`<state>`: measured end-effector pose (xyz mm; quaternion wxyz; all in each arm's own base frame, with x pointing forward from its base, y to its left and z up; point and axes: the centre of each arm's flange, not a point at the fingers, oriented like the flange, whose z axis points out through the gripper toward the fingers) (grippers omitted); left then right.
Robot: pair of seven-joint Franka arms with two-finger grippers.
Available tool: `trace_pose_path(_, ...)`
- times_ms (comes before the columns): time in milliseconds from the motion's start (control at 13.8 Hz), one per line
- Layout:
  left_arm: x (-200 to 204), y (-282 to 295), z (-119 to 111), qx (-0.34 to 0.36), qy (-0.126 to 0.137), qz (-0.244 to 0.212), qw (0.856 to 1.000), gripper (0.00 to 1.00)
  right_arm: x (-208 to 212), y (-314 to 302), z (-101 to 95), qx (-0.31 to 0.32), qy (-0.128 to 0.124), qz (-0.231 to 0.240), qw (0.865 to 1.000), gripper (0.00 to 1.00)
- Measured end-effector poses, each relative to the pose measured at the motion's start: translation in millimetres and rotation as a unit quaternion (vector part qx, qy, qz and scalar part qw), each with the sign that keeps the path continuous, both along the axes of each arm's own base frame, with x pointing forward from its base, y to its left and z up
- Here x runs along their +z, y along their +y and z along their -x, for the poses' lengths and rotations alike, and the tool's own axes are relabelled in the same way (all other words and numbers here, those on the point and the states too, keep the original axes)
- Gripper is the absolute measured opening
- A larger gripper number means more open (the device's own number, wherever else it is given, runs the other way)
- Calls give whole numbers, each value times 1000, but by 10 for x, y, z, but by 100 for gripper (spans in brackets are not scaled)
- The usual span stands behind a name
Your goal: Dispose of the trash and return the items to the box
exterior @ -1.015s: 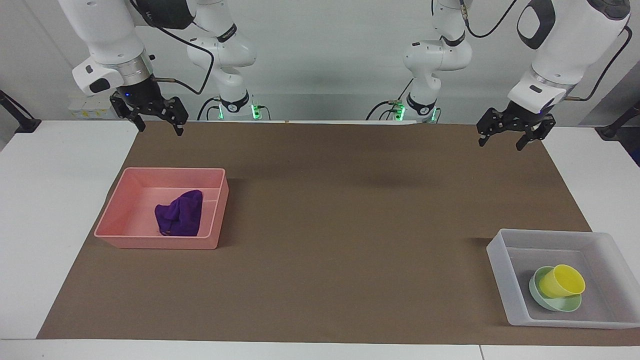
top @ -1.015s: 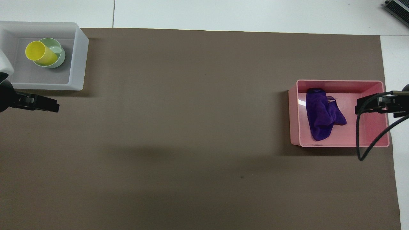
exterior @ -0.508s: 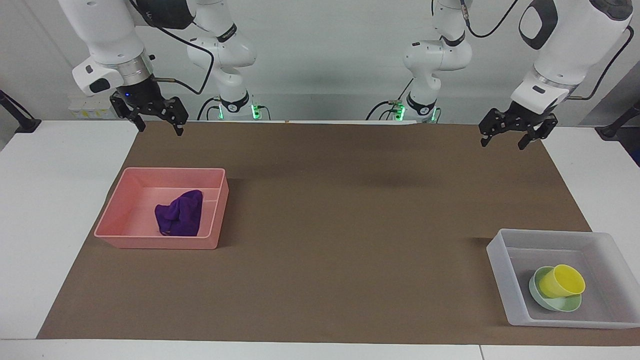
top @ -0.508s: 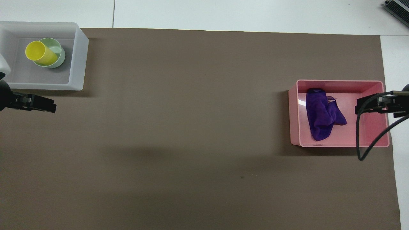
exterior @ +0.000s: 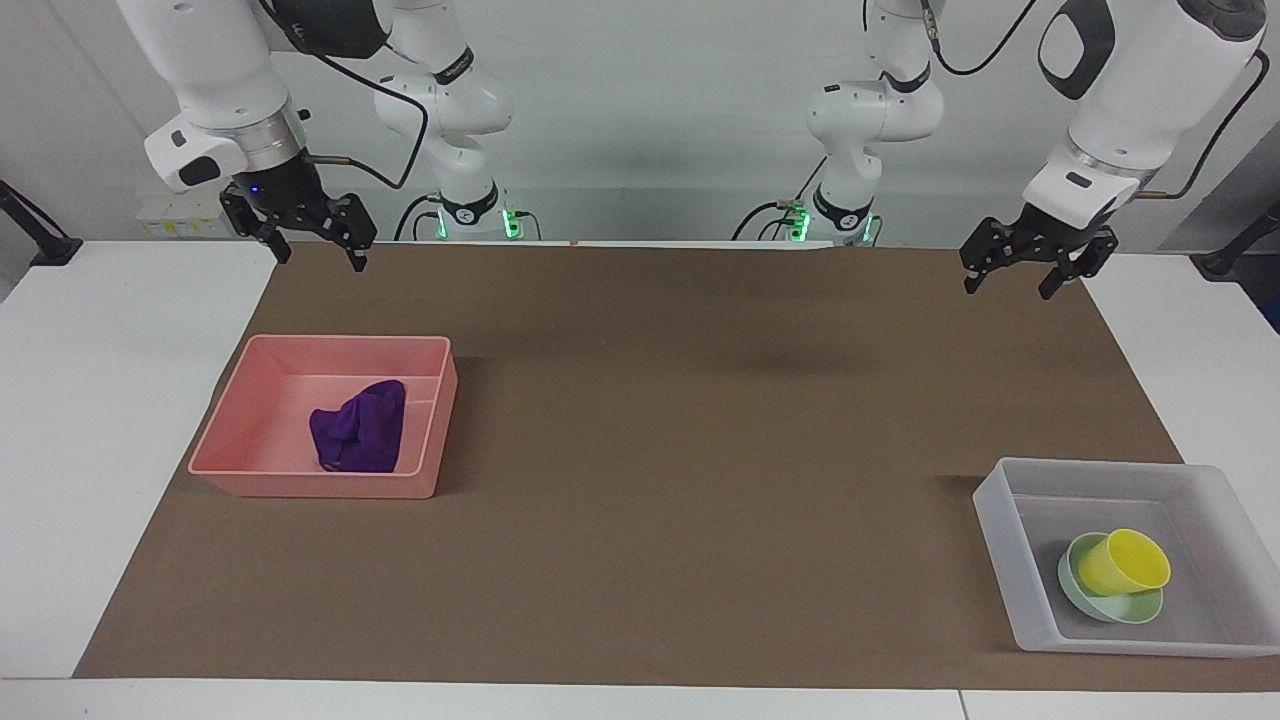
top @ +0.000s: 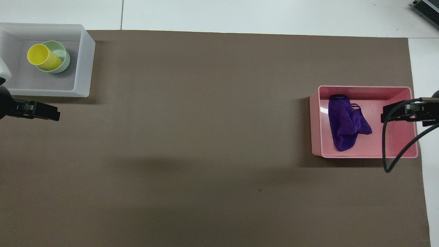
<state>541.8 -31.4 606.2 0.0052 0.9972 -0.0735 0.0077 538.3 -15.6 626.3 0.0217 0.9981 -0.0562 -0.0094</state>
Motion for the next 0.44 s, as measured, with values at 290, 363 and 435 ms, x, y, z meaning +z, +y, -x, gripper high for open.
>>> trace_pose_path(290,0,3,0,5,0,0,1000,100,0,0,0,0,0,0,1000,100)
trace_pose_path(363,0,3,0,8,0,0,1000,100,0,0,0,0,0,0,1000,100)
trace_pose_path(435,0,3,0,10,0,0,1000,100,0,0,0,0,0,0,1000,100)
